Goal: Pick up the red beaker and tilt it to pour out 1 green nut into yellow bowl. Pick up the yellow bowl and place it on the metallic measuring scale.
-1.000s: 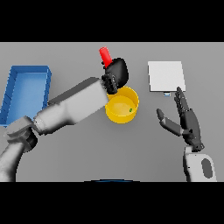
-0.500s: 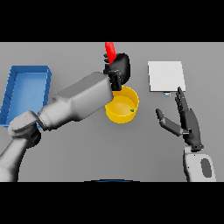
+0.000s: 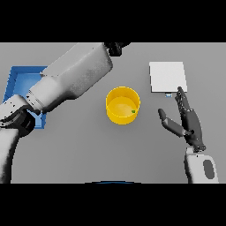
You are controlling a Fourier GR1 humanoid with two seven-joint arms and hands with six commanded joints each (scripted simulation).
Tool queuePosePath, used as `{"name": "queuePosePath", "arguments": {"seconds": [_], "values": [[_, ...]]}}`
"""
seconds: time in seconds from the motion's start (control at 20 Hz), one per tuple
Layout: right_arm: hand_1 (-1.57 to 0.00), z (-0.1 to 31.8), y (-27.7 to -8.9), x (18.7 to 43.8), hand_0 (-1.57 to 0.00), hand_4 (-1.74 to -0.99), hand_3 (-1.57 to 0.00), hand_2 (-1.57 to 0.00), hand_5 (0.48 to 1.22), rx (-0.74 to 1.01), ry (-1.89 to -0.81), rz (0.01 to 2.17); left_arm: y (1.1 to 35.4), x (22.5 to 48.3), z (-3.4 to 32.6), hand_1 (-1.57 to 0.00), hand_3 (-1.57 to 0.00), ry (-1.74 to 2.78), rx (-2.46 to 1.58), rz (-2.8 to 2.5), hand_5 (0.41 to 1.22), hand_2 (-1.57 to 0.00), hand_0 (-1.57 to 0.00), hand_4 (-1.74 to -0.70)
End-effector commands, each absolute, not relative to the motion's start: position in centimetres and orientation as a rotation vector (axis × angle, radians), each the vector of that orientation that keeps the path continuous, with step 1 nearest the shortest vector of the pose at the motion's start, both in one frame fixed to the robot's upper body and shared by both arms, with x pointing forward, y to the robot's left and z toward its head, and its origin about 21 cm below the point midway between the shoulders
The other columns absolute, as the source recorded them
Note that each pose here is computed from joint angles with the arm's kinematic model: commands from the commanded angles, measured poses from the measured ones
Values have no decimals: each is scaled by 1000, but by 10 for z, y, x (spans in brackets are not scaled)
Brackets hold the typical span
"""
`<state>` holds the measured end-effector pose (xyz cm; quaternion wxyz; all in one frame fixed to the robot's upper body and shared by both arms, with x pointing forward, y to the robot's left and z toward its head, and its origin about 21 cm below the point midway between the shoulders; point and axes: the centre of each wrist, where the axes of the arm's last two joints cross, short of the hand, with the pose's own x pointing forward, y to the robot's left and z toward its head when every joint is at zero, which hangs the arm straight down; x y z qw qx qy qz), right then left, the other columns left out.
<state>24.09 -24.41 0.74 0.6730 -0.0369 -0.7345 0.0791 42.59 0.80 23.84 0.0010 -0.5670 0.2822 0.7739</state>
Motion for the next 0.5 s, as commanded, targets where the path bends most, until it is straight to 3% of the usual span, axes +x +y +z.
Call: {"name": "queuePosePath", "arguments": {"seconds": [0.0,0.1,0.2,0.3,0.45], "values": [[1,6,-243,240,1,-1241,1,1,626,-83,-1652,185,14,430,257,-1416,-1284,929,-1797,2404,1205,-1407,-1571,-1631],[1,5,-243,243,1,-1256,1,1,635,-84,-1646,187,26,439,304,-1472,-1387,1022,-1983,2369,1211,-1466,-1571,-1572],[1,7,-241,243,1,-1274,1,1,642,-71,-1654,198,44,448,328,-1508,-1453,1135,-2073,2395,1214,-1504,-1571,-1537],[1,8,-243,242,1,-1292,1,1,645,-72,-1653,218,94,464,353,-1530,-1445,1447,-2281,2471,1217,-1528,-1571,-1611],[1,11,-243,245,1,-1313,1,1,652,-70,-1679,240,164,478,358,-1550,-1440,1952,-2458,2469,1219,-1549,-1571,-1674]]}}
